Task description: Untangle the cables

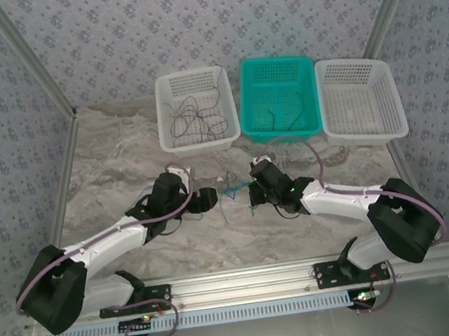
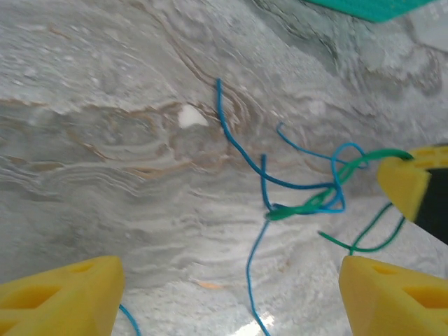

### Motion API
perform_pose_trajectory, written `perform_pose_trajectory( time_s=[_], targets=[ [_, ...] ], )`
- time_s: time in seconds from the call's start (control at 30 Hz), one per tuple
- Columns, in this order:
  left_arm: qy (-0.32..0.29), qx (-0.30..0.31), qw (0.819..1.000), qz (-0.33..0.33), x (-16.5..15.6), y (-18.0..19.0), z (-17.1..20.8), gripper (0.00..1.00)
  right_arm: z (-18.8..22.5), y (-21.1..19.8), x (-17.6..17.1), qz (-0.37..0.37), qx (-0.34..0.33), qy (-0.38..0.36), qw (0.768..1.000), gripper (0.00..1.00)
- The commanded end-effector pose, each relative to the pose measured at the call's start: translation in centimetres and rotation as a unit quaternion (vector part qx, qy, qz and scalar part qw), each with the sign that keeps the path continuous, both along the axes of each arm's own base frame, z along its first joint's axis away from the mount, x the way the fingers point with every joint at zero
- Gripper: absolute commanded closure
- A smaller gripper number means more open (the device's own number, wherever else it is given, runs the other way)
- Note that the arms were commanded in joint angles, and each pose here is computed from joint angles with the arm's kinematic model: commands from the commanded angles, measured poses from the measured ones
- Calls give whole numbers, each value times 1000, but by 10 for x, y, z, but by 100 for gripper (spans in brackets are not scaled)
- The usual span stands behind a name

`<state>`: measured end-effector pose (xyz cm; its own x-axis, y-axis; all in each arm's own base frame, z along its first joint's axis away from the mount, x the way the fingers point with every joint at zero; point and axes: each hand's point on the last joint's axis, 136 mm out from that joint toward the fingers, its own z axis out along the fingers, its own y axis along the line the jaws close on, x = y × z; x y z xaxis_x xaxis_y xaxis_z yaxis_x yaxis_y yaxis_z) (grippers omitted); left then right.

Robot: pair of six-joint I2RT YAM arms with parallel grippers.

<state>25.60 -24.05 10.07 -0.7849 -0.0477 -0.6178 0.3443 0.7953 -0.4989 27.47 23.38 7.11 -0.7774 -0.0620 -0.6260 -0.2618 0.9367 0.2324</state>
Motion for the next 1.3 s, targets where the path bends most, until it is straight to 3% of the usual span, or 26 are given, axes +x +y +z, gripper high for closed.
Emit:
perform_pose_trajectory(
  time_s=[0.0, 0.1, 0.23, 0.3, 0.47, 0.53, 0.6, 0.73, 0.87, 1.03, 1.27],
  targets=[
    [-31, -41, 998, -28, 0, -17, 18, 19, 0, 7, 2, 3, 10, 10, 1000, 100],
    [-28, -56, 997, -34, 4, -26, 15, 29, -1, 12, 1, 10, 16, 16, 1000, 100],
    [-30, -64, 994, -87, 5, -51, 10, 53, 1, 11, 2, 7, 17, 17, 1000, 100],
    [-21, -54, 994, -94, 5, -55, -5, 54, 1, 6, 5, -7, 18, 24, 1000, 100],
    [-4, -50, 994, -93, 4, -59, -29, 40, 8, 5, 11, -17, 48, 42, 998, 100],
    [6, -25, 997, -78, 7, -57, -40, 41, 12, 8, 11, -13, 63, 46, 997, 100],
    [15, -6, 999, -39, 16, -49, -50, 55, 14, 10, 10, -12, 70, 52, 996, 100],
    [8, 1, 1000, 13, 29, -38, -52, 100, 15, 2, 11, -23, 73, 67, 995, 100],
    [-20, 14, 998, 61, 35, -16, -38, 100, 10, -21, 12, -73, 75, 84, 991, 100],
    [-54, 22, 987, 153, 37, 49, 2, 100, -14, -69, 9, -144, 54, 120, 981, 100],
    [-99, 16, 964, 247, 23, 131, 56, 100, -28, -94, 6, -176, 66, 144, 971, 100]
  ],
)
